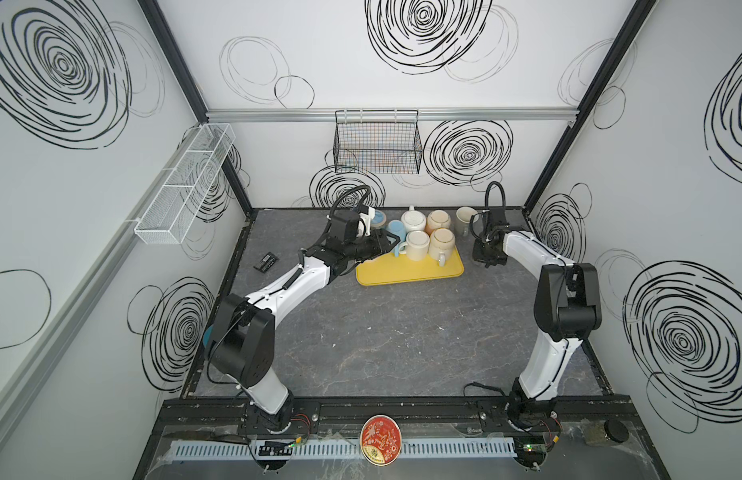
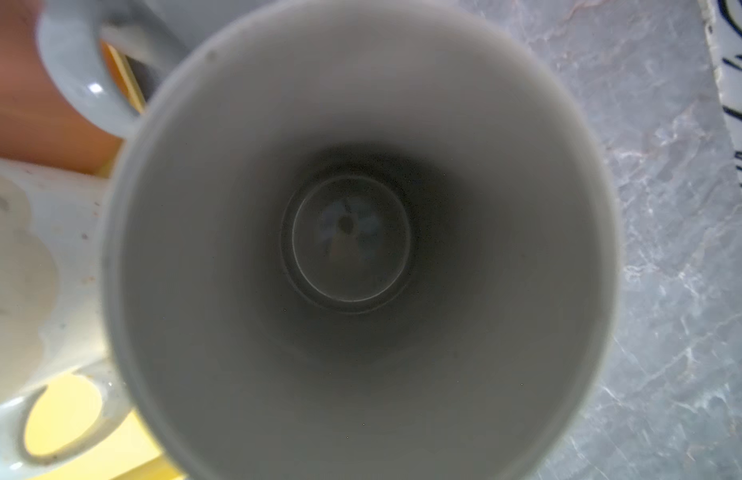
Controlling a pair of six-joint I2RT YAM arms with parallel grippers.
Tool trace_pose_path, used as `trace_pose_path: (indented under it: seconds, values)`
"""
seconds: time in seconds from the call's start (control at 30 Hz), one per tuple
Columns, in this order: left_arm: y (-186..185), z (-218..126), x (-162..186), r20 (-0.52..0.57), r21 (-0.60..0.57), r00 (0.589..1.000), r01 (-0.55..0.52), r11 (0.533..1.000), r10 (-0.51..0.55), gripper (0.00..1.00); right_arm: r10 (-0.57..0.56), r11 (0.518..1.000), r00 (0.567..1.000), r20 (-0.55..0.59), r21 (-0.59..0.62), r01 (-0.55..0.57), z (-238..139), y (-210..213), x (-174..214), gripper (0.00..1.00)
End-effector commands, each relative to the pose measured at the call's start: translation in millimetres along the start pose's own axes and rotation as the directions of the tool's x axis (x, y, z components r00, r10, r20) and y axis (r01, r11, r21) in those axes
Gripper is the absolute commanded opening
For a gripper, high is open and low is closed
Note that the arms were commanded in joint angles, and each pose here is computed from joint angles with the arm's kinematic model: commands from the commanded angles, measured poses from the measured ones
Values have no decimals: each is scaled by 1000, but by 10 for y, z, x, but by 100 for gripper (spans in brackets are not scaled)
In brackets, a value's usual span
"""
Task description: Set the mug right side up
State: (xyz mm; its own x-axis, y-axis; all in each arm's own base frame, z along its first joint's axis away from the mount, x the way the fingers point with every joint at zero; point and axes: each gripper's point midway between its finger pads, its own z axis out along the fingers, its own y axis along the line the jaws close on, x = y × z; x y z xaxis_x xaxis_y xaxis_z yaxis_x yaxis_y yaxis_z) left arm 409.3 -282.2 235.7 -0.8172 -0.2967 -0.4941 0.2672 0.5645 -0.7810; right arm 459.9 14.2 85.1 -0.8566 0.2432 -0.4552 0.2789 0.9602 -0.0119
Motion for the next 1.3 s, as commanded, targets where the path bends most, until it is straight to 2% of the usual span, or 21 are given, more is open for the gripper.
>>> trace_pose_path:
  seconds: [0.0, 0.13, 0.3, 0.57, 0.77, 1.03, 1.13, 1.27]
  values:
    - [-73, -106, -42, 28, -2, 999, -34, 999, 34, 45, -22, 999, 991, 129, -43, 27, -97, 214, -397, 0]
    - [-60, -115, -45, 33, -10, 999, -33, 999, 33, 45, -65, 997, 991, 119, -38, 70, -62, 337, -379, 0]
    - [-59, -122, -32, 38, -16, 999, -31, 999, 32, 45, -52, 996, 993, 110, -62, 59, -61, 388, -363, 0]
    - [-47, -150, -9, 51, -33, 998, -30, 999, 32, 46, -48, 992, 993, 112, -108, 60, -158, 460, -375, 29]
    - [18, -208, -20, 55, -92, 996, -64, 994, 69, 47, -48, 990, 994, 100, -124, 60, -354, 457, -371, 41]
    - [93, -223, -11, 35, -203, 990, -130, 970, 140, 48, -6, 984, 994, 109, -175, 25, -797, 444, -311, 45]
    - [87, -141, 71, -12, -260, 981, -189, 947, 192, 48, 6, 980, 994, 111, -200, 17, -949, 487, -256, 46]
    - [77, 29, 226, -71, -325, 962, -273, 905, 265, 50, -42, 967, 991, 123, -245, 71, -1054, 741, -125, 47]
